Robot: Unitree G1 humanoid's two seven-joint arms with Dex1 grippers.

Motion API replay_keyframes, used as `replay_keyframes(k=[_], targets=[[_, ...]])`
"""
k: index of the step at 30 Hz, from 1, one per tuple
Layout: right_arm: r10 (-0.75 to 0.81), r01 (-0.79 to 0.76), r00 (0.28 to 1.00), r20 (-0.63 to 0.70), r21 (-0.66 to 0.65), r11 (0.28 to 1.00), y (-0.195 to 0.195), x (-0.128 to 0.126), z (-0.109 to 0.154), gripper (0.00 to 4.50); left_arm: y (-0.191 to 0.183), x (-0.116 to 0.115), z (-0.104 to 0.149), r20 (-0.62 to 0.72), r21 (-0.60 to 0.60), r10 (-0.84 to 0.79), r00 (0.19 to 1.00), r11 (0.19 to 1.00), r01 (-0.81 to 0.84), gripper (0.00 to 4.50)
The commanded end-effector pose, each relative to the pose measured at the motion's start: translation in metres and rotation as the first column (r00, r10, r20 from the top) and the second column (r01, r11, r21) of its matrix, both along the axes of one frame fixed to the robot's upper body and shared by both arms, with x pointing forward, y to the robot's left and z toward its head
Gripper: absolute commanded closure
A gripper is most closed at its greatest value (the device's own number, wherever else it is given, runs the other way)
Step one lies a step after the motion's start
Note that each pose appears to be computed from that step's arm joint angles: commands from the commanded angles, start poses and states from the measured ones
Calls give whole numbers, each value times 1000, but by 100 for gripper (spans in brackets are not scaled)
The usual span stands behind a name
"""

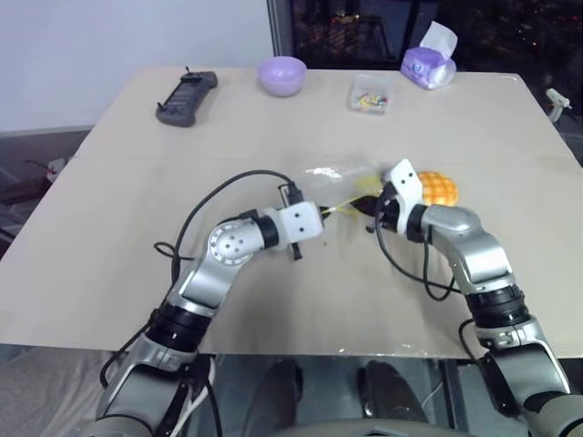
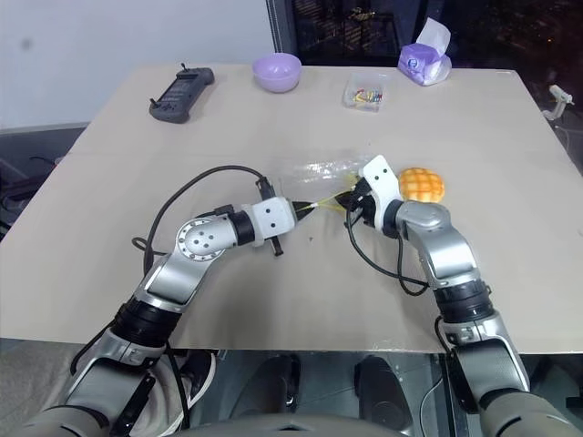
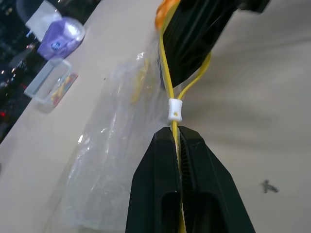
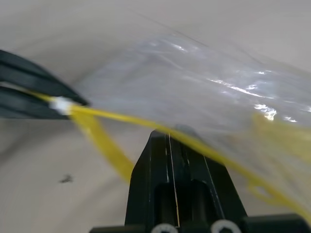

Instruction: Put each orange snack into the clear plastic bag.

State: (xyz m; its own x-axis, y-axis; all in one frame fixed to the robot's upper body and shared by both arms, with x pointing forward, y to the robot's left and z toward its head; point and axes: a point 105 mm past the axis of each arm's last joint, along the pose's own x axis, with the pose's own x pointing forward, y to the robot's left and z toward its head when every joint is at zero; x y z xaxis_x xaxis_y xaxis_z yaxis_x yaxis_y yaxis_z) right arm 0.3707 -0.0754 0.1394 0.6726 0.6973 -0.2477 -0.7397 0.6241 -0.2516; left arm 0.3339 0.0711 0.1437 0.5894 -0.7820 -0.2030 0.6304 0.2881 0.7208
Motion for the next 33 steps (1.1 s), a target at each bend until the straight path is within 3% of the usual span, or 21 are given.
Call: replay_keyframes(k=[1,3,8,13,18,24,29,33], targets=[[30,2,978,206,-156,988,6,7,10,444,-9,-6,13,48,-24,-49,998,998,50,450],[63,-6,963,263,-210,978,9,9,9,444,-10,-6,14,46,-29,-50,998,998,51,450],[235,-7,876,422,-474,880,12,15,-4,222,-13,-3,12,39,-29,-36,999,999,37,450],[346,14,810,473,-605,796,6,17,-14,6,-16,-2,11,15,-66,-18,1000,998,19,450],[391,31,787,477,-664,747,-4,20,-15,6,-4,13,12,17,-75,82,996,994,-81,450],[332,-74,849,411,-530,845,-18,-1,4,6,-1,35,15,52,-92,167,985,982,-162,450],[190,-101,910,369,-247,964,-36,-24,45,6,-11,34,12,48,-93,138,989,987,-133,450],[78,-50,943,322,-95,994,-65,-34,68,6,-14,33,13,49,-97,131,990,987,-126,450]])
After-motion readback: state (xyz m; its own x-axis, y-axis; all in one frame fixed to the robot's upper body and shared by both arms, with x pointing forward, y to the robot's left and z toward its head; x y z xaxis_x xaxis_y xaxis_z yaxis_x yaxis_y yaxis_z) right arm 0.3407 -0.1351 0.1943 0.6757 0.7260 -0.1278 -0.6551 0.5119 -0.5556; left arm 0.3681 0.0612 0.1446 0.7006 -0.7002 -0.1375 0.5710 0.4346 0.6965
